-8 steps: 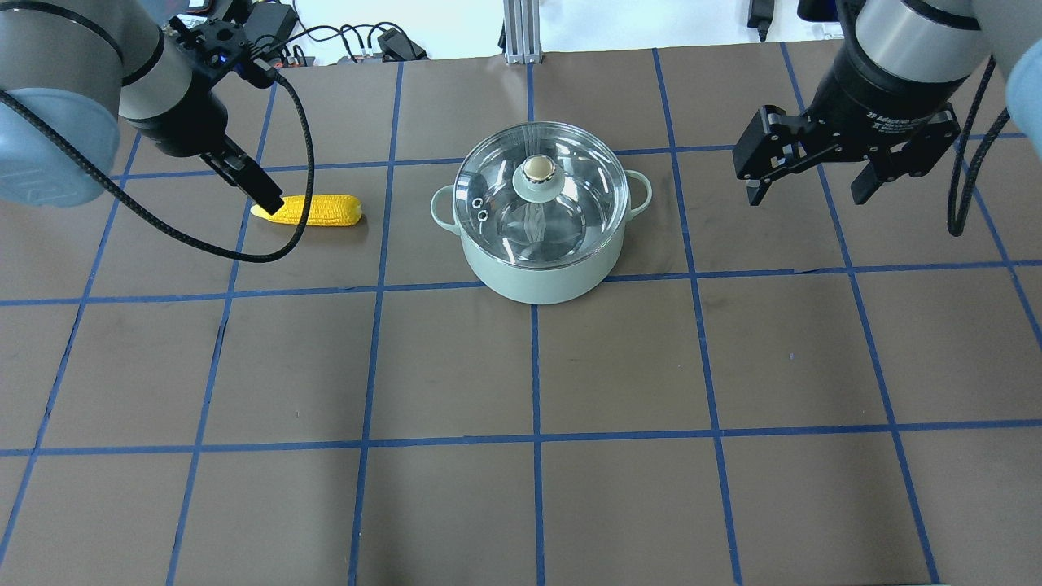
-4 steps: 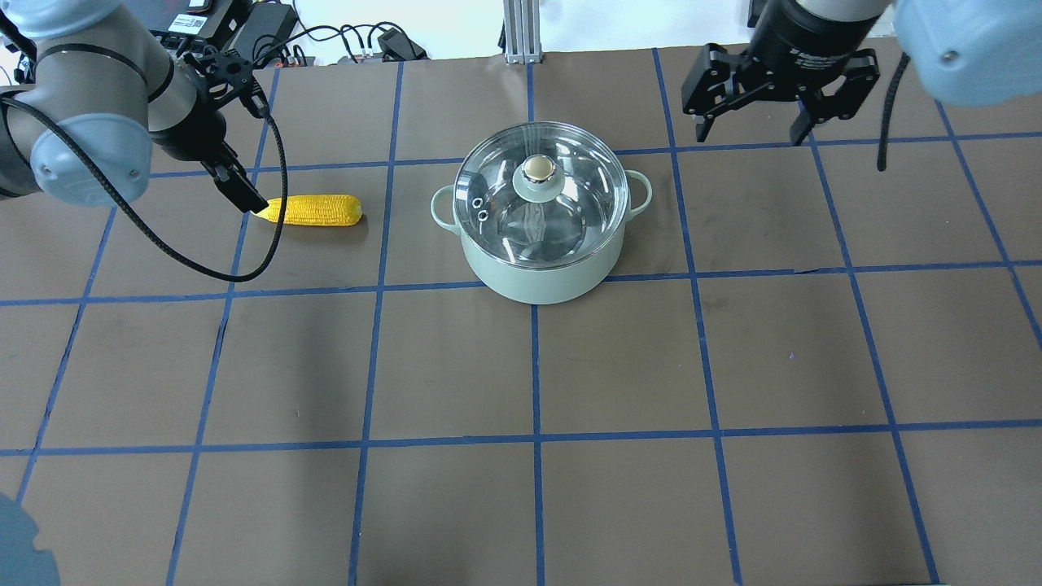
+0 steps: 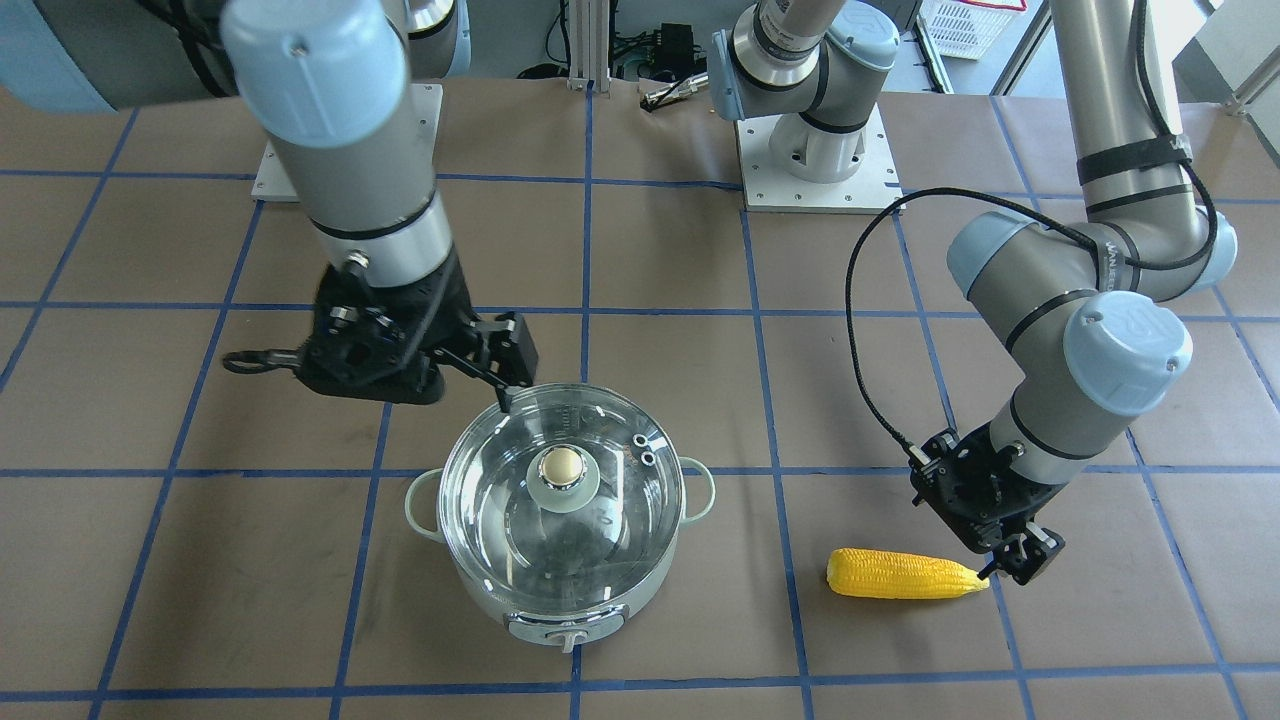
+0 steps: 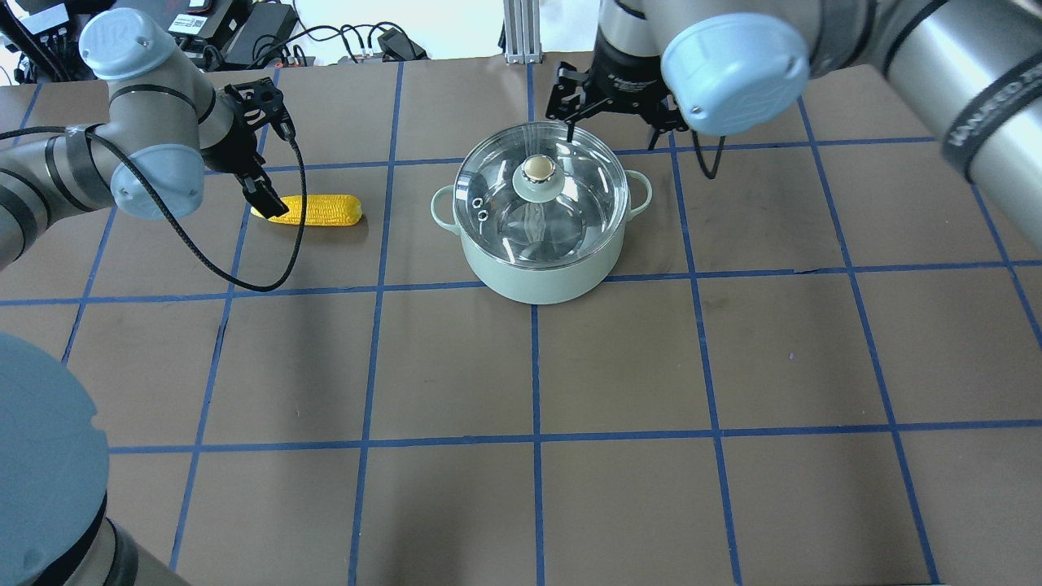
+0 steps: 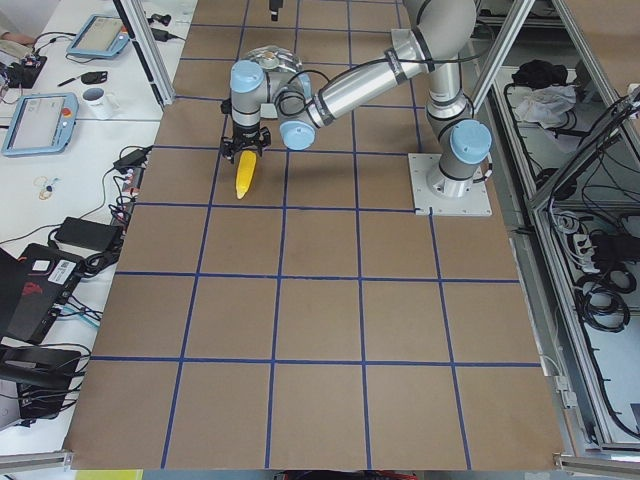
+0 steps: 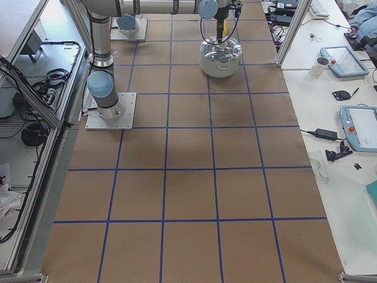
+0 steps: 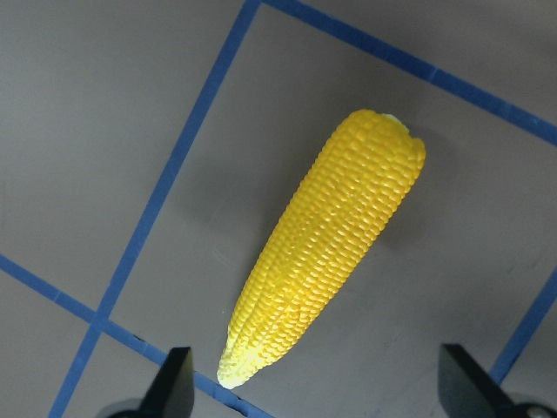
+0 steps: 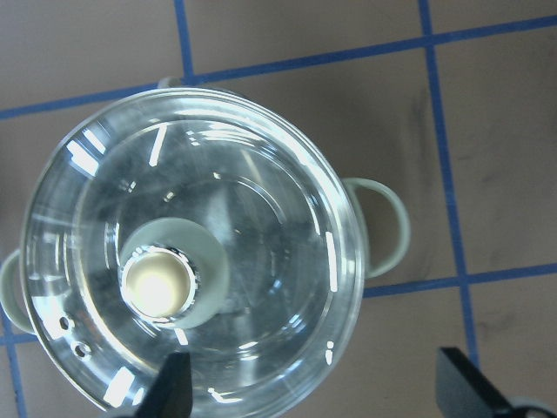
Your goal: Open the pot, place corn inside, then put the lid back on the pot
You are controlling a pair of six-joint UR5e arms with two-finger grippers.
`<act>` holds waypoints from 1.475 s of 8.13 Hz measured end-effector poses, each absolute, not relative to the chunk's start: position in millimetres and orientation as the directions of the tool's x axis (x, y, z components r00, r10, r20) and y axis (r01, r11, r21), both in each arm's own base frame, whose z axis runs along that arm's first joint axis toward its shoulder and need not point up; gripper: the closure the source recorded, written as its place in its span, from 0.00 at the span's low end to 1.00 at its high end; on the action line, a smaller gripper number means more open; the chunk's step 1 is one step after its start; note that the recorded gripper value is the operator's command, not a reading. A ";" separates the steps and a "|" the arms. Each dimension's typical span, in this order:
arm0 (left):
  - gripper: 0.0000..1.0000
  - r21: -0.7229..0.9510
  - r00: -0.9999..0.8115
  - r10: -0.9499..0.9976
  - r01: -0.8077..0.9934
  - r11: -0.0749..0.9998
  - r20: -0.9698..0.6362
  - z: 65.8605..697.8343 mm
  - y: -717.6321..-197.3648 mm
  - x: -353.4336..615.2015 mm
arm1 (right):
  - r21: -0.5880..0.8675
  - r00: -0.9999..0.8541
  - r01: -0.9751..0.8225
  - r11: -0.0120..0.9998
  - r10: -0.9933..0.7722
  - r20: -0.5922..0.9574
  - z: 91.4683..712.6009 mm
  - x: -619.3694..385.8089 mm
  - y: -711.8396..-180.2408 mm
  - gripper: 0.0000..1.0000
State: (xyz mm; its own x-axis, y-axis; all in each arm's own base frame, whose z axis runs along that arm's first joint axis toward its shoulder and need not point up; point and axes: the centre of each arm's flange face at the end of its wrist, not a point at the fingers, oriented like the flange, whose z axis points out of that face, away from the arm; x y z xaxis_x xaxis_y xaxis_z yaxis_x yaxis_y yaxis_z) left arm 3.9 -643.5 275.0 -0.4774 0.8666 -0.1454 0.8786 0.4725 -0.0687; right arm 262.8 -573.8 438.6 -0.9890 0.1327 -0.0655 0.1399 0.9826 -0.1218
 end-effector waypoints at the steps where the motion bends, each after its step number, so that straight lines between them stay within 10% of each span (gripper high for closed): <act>1: 0.00 -0.065 -0.473 0.871 0.881 0.469 -0.132 259.5 -647.4 4.7 | -0.130 -0.984 0.169 0.977 0.160 -0.080 414.1 294.3 -580.1 0.03; 11: 0.00 -0.065 -0.286 0.947 0.958 0.279 -0.143 191.3 -667.5 6.1 | -0.158 -0.991 0.128 0.979 0.122 -0.048 343.0 337.7 -599.8 0.10; 12: 0.51 -0.067 -0.287 0.949 0.958 0.280 -0.133 184.7 -667.8 5.9 | -0.163 -0.991 0.129 0.978 0.122 -0.052 342.9 338.2 -600.5 0.10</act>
